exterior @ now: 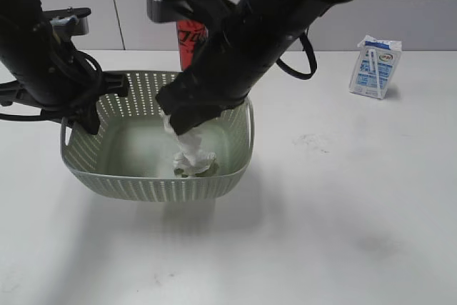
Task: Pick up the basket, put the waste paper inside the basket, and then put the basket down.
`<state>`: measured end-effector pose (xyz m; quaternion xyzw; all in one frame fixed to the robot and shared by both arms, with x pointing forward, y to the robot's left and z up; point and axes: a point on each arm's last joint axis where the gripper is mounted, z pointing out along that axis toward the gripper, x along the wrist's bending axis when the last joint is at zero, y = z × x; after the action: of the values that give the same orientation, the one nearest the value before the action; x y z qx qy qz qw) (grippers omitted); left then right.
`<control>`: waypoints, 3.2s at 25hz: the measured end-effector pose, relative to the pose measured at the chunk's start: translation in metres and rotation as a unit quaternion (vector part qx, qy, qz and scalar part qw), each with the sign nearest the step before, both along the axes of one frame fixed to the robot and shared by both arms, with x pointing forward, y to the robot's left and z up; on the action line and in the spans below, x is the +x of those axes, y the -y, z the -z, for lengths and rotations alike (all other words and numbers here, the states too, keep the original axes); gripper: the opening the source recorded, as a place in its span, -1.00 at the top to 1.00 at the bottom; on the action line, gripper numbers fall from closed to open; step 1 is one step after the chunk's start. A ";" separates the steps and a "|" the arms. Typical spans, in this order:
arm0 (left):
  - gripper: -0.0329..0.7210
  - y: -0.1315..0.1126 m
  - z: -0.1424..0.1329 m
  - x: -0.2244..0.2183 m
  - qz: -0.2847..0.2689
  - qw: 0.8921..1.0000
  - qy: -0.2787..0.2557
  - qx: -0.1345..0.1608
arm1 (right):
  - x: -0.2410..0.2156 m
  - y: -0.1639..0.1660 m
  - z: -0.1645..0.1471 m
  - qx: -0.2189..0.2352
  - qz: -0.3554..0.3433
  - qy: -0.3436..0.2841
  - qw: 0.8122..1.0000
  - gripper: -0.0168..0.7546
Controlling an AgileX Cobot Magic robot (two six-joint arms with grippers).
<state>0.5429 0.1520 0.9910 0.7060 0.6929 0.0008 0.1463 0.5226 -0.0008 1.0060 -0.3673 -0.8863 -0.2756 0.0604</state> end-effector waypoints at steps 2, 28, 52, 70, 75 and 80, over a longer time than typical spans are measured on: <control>0.84 0.000 0.000 0.000 -0.001 1.000 -0.002 -0.002 | 0.002 -0.001 0.005 -0.010 -0.005 -0.003 1.000 -0.29; 0.84 0.008 0.024 0.007 -0.021 0.999 -0.030 -0.020 | 0.094 0.191 -0.051 -0.118 0.254 -0.018 0.960 -0.58; -0.90 -0.039 -0.059 -0.002 0.042 0.997 0.057 -0.009 | 0.022 0.236 -0.120 -0.121 0.298 0.018 0.947 -0.58; -0.65 -0.131 -0.106 -0.245 0.025 0.957 0.289 0.009 | -0.198 0.273 -0.048 -0.071 0.318 0.101 0.940 -0.58; -0.63 -0.143 -0.087 -0.293 0.017 0.925 0.381 0.002 | -0.237 0.280 -0.038 -0.032 0.324 0.173 0.929 -0.58; -0.63 -0.153 -0.070 -0.315 0.007 0.901 0.434 0.018 | -0.266 0.285 -0.045 0.018 0.329 0.259 0.908 -0.58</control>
<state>0.2281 0.3048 1.0614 0.6428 0.5558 0.3190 0.4197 0.2561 -0.2856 1.0513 -0.5523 -0.6946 -0.3812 -0.2591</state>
